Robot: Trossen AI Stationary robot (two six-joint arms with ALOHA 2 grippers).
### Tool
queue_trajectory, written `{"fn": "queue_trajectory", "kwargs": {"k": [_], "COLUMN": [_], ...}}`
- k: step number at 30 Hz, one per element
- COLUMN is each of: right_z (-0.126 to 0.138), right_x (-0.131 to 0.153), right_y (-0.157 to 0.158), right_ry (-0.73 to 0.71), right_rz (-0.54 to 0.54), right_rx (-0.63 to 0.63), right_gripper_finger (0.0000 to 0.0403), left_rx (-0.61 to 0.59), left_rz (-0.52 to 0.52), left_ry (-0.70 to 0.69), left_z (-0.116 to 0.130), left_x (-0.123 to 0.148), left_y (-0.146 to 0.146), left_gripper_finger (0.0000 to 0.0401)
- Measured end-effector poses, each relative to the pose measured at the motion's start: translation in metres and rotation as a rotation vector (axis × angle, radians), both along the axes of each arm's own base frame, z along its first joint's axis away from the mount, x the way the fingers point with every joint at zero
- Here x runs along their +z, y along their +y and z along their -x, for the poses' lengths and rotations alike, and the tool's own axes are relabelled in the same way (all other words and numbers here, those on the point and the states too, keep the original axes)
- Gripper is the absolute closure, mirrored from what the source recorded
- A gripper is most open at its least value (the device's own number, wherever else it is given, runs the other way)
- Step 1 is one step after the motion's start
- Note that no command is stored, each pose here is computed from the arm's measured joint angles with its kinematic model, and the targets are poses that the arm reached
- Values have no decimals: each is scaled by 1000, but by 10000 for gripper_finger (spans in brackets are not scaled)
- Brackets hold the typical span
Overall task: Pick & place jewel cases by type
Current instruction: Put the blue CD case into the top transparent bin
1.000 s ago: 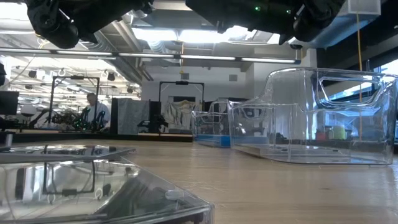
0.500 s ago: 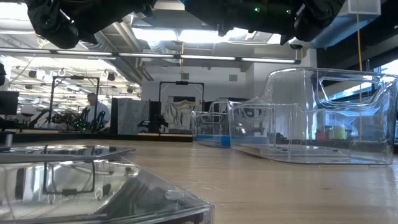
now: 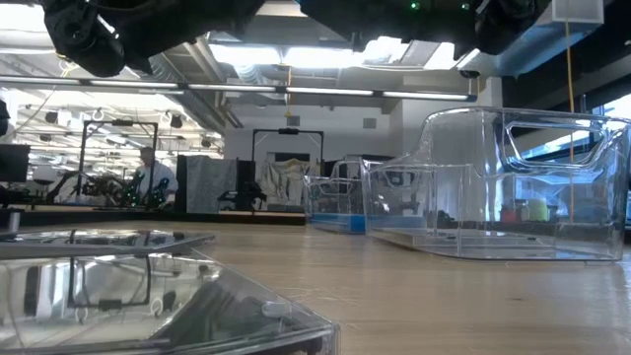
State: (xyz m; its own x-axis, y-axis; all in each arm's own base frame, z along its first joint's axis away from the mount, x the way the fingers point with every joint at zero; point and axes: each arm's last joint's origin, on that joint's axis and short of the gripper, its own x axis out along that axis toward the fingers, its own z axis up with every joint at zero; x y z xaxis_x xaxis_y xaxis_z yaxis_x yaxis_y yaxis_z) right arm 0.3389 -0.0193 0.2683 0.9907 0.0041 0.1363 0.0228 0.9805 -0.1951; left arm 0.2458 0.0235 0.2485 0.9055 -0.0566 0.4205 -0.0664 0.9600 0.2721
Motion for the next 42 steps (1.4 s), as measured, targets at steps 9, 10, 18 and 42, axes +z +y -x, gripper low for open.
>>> {"fn": "queue_trajectory", "kwargs": {"k": [9,10,18,42], "right_z": [6,9,48,97], "right_x": [8,12,23,-13], "right_y": [-4,-6,-33,-158], "right_ry": [2,4,275,1017], "right_rz": [16,6,-203,-968], "right_rx": [-53,-73,-307,-361], "right_gripper_finger": [355,355,355,355], "left_rx": [40,46,86,77], "left_rz": [13,17,80,175], "left_ry": [144,193,475,652], "left_z": [-5,-6,-9,-7], "left_x": [-13,-18,-46,-62], "left_y": [2,2,3,3], "left_gripper_finger": [306,302,292,295]}}
